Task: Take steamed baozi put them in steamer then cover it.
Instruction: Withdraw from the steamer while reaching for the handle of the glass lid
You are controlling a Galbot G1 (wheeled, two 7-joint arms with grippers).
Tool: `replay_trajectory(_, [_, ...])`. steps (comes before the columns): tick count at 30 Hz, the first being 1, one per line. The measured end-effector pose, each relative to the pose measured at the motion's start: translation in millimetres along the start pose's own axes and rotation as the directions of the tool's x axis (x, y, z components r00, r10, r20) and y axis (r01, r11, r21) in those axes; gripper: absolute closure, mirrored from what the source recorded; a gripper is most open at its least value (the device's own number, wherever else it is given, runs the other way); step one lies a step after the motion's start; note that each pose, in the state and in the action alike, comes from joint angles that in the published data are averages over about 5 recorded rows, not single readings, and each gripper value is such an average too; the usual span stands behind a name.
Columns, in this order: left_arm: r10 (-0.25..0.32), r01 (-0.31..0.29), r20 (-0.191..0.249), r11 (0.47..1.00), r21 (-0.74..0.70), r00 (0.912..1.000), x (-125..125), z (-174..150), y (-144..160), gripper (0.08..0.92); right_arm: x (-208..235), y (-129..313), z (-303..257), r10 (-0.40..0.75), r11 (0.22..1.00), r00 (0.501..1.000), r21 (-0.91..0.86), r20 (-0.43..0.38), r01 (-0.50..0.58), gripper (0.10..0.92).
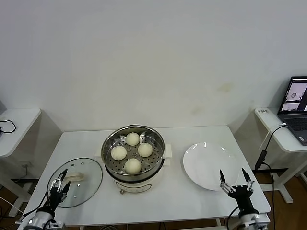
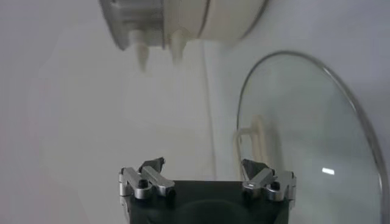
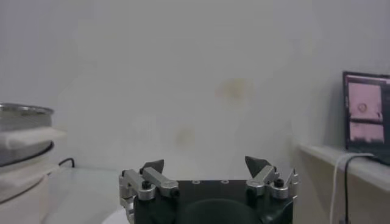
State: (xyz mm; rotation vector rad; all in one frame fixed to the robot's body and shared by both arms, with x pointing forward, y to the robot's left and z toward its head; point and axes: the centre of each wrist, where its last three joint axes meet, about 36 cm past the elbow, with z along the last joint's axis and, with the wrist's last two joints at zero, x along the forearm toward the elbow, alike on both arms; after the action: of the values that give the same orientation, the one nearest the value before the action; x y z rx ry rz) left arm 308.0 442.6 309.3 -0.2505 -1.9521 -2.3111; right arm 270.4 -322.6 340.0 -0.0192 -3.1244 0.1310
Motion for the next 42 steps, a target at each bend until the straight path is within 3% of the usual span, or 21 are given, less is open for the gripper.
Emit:
replay_trajectory(18, [0.014, -0.015, -0.016, 0.999, -0.044, 0.9998, -46.3, 9.8, -6.2, 0.177, 18.7, -0.4, 1.1, 0.013, 1.0, 1.0, 0.008, -0.021, -0.012, 0.2])
replay_trajectory(42, [0.024, -0.024, -0.034, 1.0, -0.01, 0.9992, -72.4, 12.0, -8.5, 0.188, 28.3, 12.8, 3.7, -0.017, 1.0, 0.999, 0.011, -0.034, 0.017, 0.2])
